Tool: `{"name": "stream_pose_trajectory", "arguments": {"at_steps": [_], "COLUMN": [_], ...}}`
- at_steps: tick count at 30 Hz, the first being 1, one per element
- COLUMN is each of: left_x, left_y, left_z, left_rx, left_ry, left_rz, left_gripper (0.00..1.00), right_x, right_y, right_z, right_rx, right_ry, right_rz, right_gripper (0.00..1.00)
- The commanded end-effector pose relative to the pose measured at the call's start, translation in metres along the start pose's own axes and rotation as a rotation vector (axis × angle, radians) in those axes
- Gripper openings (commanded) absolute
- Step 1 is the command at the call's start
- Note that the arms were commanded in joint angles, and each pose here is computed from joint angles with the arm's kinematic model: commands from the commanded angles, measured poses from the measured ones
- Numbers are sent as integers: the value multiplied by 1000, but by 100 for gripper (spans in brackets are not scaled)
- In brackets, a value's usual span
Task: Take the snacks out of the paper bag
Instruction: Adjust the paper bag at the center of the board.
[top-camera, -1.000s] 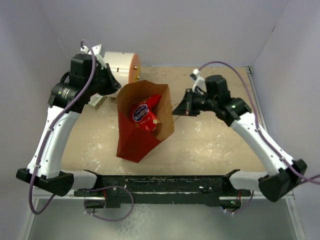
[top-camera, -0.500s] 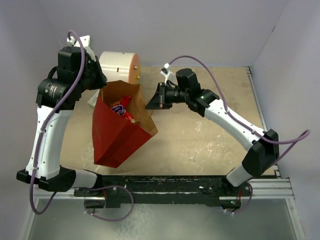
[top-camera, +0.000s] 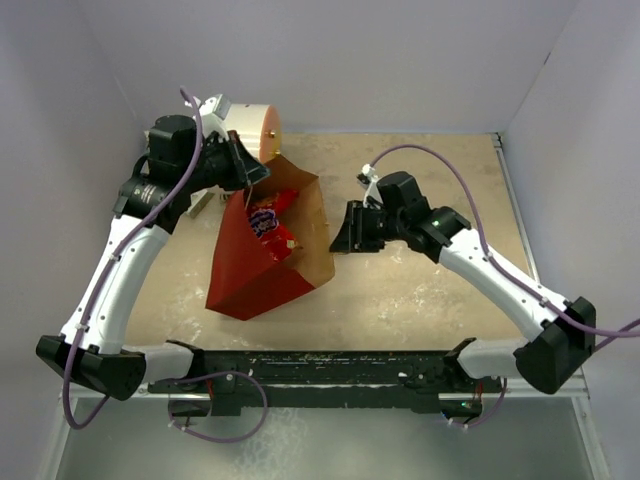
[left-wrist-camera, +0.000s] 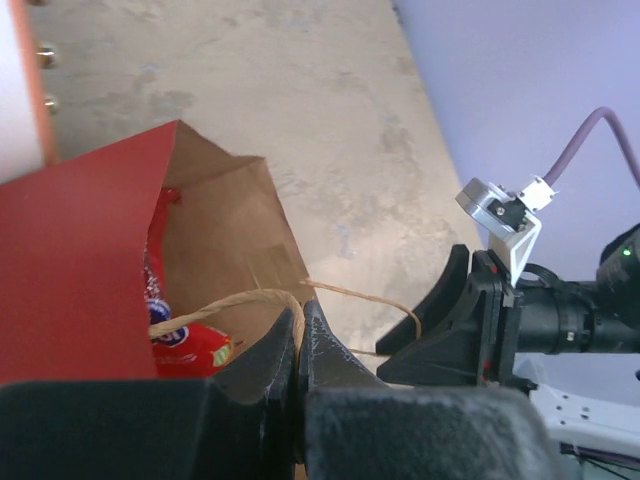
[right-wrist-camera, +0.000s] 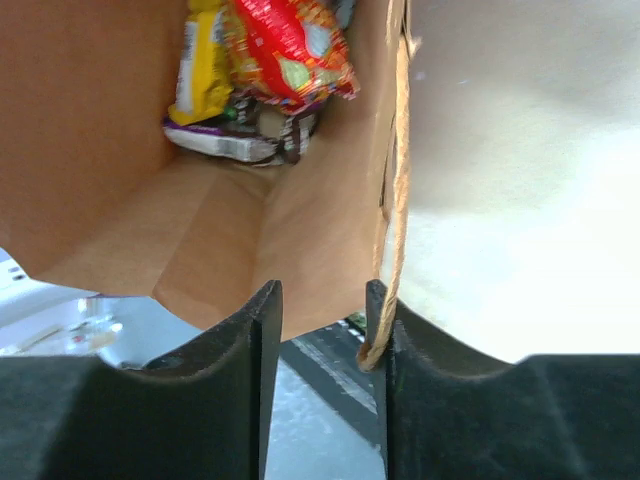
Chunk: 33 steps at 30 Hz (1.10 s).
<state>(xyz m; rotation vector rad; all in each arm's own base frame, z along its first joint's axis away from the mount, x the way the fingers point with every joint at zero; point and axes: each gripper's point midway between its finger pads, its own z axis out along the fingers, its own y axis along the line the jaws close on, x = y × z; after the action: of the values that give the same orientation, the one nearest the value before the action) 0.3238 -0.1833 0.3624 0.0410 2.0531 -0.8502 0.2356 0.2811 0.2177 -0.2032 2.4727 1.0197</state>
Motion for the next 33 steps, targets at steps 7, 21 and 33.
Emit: {"name": "stream_pose_trajectory", "arguments": {"at_steps": [7, 21, 33], "left_x": [-24, -4, 6], "left_y": [-62, -52, -39], "left_z": [-19, -29, -42], "left_rx": [294, 250, 162], "left_ry": [-86, -48, -29], "left_rz": [26, 13, 6], "left_gripper": [0, 0, 0], "right_x": [-16, -81, -72], "right_y": [-50, 2, 52], "right_z": [-65, -76, 22], "right_rx": [356, 260, -38], "right_ry": [-130, -250, -146], "right_rz": [-8, -108, -20], "right_gripper": [99, 100, 95]}}
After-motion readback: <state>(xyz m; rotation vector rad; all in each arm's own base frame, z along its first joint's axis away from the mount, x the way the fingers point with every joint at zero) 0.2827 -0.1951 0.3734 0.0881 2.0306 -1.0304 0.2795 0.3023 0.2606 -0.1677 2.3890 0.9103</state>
